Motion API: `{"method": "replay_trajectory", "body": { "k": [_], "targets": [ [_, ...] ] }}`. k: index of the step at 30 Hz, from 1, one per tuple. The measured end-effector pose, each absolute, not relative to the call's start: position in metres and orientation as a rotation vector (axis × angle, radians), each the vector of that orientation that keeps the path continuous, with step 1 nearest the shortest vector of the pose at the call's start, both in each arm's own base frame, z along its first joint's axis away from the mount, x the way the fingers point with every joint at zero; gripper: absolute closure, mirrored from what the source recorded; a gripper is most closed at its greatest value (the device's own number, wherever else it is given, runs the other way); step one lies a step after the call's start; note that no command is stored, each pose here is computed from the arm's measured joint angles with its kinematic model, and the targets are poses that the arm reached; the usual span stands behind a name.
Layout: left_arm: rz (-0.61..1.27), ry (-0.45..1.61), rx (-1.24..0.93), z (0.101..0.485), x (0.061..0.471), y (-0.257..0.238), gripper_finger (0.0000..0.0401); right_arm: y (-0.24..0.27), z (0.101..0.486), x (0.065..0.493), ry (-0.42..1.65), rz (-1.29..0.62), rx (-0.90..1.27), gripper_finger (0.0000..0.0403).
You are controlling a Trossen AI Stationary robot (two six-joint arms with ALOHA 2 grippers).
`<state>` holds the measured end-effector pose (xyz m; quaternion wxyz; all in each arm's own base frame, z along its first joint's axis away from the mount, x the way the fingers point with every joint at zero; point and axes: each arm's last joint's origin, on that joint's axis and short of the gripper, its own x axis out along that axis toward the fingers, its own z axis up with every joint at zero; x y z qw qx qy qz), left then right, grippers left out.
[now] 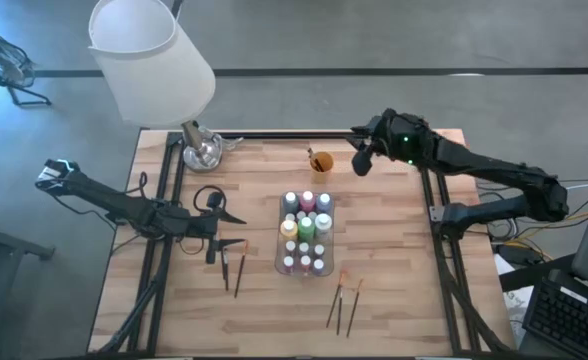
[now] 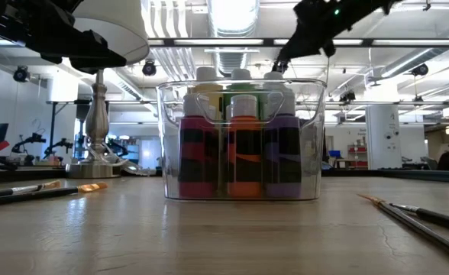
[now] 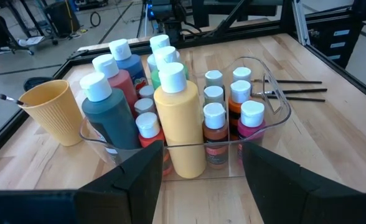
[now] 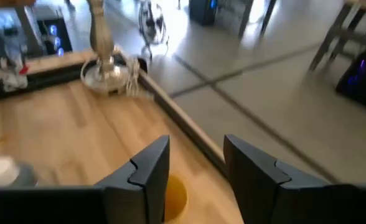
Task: Pick & Place Paint Supplies
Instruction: Put the orange paintbrush into the yellow cup
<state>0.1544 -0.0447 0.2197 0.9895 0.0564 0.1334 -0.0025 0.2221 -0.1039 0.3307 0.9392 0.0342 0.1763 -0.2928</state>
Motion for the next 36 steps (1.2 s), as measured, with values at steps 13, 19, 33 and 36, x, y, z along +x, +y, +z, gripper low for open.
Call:
{"method": "replay_trajectory", "body": {
  "k": [13,19,33,36],
  "targets": [
    [-0.005,0.267,0.113,0.220,0.154,-0.045,0.0179,-0.050,0.366,0.207,0.611,-0.472,0.265,0.0319],
    [-0.005,0.268,0.113,0.220,0.154,-0.045,0.0179,-0.019,0.364,0.205,0.682,-0.399,0.362,0.0336],
    [-0.005,0.268,0.113,0.220,0.154,-0.045,0.0179,0.064,0.333,0.198,0.711,-0.404,0.596,0.0337],
    [-0.005,0.268,0.113,0.220,0.154,-0.045,0.0179,0.079,0.321,0.196,0.720,-0.438,0.659,0.0345]
  ]
}}
